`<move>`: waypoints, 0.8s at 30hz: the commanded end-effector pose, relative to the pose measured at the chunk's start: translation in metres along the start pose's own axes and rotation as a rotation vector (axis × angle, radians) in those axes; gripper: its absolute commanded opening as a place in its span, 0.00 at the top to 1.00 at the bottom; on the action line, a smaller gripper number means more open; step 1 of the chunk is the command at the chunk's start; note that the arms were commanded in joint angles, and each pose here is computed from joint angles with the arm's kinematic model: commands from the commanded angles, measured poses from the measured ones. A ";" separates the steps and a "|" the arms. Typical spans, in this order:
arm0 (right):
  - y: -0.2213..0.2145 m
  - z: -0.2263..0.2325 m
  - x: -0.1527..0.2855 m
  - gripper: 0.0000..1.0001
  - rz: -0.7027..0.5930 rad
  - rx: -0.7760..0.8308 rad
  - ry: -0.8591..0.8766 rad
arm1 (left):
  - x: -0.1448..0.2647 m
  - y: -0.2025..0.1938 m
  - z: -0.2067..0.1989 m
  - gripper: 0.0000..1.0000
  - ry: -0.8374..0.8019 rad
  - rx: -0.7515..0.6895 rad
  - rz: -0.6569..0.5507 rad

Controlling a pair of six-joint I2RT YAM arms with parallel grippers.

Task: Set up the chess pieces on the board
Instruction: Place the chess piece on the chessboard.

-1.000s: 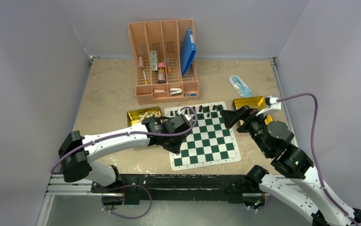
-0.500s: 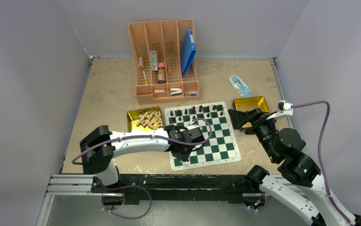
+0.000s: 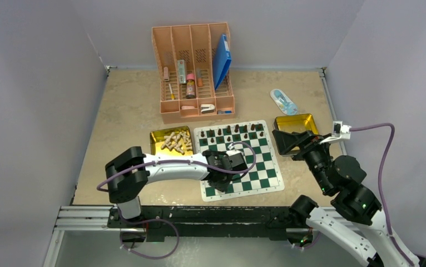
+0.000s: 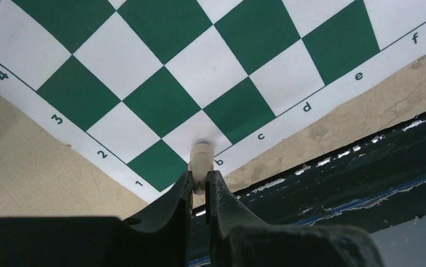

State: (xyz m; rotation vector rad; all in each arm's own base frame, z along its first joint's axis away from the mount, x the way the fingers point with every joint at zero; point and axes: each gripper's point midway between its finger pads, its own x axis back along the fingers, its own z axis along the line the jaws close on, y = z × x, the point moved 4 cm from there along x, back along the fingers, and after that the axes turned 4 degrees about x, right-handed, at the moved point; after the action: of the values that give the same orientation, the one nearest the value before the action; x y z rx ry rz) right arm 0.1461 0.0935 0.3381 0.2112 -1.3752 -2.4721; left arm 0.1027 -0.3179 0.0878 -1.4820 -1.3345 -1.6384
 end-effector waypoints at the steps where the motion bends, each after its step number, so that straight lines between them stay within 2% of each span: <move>1: 0.005 0.005 0.001 0.02 -0.018 -0.024 0.026 | 0.003 0.014 -0.011 0.95 -0.010 0.026 -0.049; 10: 0.003 0.004 0.000 0.02 -0.027 -0.022 0.030 | -0.006 0.009 -0.008 0.92 0.013 0.032 -0.026; 18: -0.002 0.009 -0.003 0.02 -0.002 0.000 0.055 | 0.003 0.010 -0.010 0.68 0.026 0.018 0.002; 24: -0.003 0.010 -0.002 0.02 0.003 0.001 0.069 | 0.030 0.029 -0.012 0.60 0.017 0.001 -0.071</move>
State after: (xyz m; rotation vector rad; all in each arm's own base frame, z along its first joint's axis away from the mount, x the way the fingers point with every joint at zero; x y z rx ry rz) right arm 0.1450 0.0985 0.3319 0.2243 -1.3692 -2.4372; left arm 0.1081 -0.3262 0.0940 -1.4395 -1.3029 -1.6457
